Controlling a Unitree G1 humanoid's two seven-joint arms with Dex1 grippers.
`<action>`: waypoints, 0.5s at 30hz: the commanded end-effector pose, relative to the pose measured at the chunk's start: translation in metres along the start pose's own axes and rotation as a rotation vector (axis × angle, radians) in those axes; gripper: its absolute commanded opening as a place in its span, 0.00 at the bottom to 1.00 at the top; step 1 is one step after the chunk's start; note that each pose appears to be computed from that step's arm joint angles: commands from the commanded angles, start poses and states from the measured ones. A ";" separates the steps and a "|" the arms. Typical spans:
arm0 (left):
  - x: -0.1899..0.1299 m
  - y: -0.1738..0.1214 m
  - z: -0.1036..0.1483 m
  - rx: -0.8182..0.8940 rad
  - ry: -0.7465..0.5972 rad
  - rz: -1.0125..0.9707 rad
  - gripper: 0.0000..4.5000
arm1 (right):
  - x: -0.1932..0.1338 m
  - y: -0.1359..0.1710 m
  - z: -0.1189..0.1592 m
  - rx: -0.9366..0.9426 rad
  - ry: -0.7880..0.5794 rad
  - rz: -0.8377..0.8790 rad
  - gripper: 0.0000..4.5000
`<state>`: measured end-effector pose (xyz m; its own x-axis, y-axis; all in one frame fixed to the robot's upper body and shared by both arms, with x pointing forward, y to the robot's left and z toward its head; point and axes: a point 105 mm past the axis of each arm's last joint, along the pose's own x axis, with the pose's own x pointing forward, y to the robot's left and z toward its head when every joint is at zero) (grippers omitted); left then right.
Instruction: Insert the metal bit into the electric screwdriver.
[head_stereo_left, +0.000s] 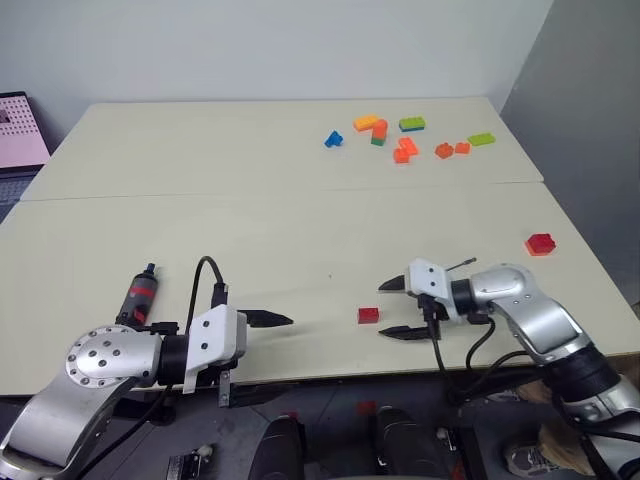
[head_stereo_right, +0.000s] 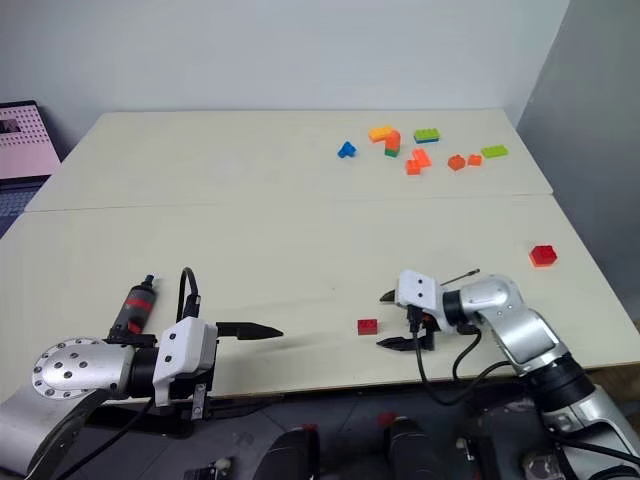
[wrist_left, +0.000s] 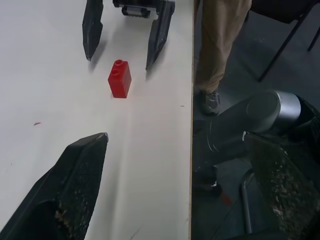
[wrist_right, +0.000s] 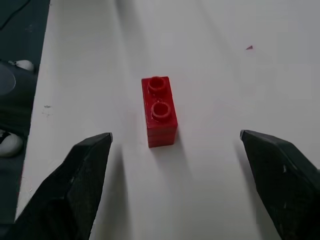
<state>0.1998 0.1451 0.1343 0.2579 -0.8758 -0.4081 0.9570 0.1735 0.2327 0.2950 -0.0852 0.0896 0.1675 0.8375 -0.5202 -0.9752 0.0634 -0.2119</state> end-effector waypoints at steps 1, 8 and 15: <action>0.003 -0.003 0.012 0.042 -0.027 -0.009 1.00 | 0.002 -0.004 0.011 -0.048 -0.036 -0.004 0.72; 0.003 -0.002 0.014 0.035 -0.033 -0.007 1.00 | 0.006 -0.003 0.009 -0.040 -0.046 -0.010 0.31; 0.006 0.001 0.016 0.022 -0.063 -0.014 1.00 | -0.001 -0.007 0.005 -0.046 -0.040 -0.061 0.10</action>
<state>0.2021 0.1374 0.1423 0.2552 -0.8900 -0.3778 0.9551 0.1713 0.2415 0.2975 -0.0778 0.0877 0.1782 0.8516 -0.4929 -0.9676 0.0606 -0.2452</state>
